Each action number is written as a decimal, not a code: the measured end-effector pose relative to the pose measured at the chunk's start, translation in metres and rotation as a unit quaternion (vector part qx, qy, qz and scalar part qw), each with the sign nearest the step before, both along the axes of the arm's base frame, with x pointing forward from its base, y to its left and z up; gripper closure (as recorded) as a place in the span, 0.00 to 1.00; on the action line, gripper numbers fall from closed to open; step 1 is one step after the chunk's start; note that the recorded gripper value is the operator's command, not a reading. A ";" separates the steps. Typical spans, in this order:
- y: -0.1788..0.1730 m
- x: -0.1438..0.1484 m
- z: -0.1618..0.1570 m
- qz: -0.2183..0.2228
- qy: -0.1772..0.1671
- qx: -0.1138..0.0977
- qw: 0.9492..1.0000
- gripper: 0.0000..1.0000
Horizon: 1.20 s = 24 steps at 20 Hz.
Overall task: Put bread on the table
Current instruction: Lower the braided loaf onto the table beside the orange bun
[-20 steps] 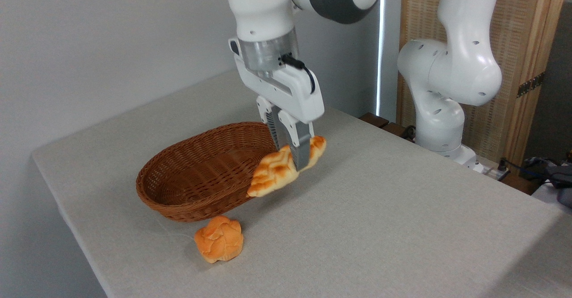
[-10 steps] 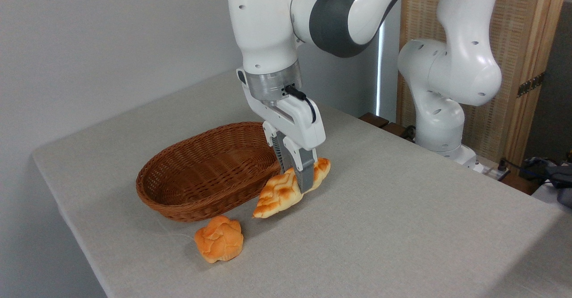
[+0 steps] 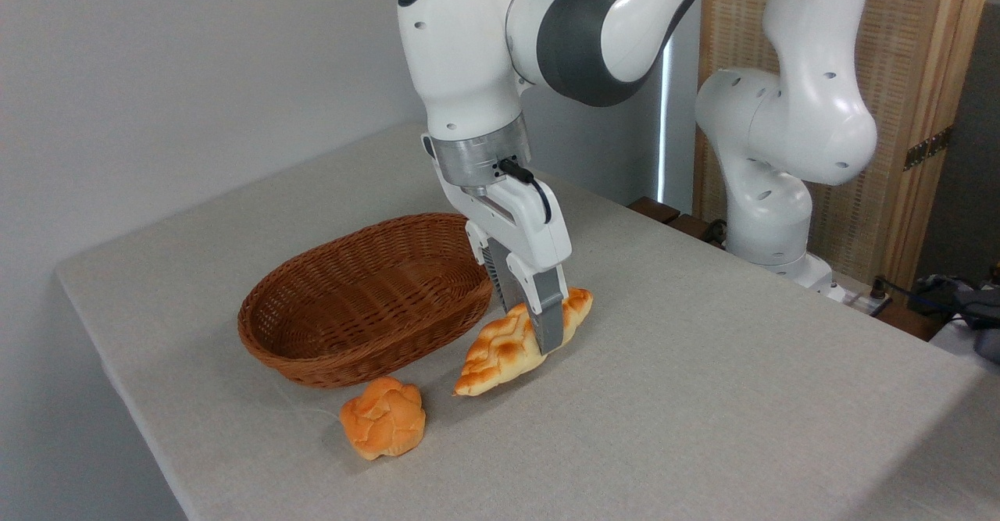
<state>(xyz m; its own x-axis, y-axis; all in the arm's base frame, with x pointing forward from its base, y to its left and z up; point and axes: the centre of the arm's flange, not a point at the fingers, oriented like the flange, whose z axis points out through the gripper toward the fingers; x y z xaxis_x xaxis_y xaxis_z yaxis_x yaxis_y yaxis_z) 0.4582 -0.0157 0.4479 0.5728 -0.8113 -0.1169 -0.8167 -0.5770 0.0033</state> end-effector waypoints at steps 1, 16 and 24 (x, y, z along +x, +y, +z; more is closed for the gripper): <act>0.000 0.000 0.000 0.000 0.000 0.000 1.000 0.09; 0.013 0.000 -0.001 0.002 0.000 0.014 1.000 0.00; 0.013 0.000 0.000 0.002 0.000 0.014 1.000 0.00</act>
<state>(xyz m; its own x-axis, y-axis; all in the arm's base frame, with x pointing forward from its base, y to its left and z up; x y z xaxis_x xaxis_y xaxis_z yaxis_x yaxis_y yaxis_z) 0.4585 -0.0026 0.4477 0.5766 -0.8052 -0.1384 -0.8140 -0.5807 -0.0129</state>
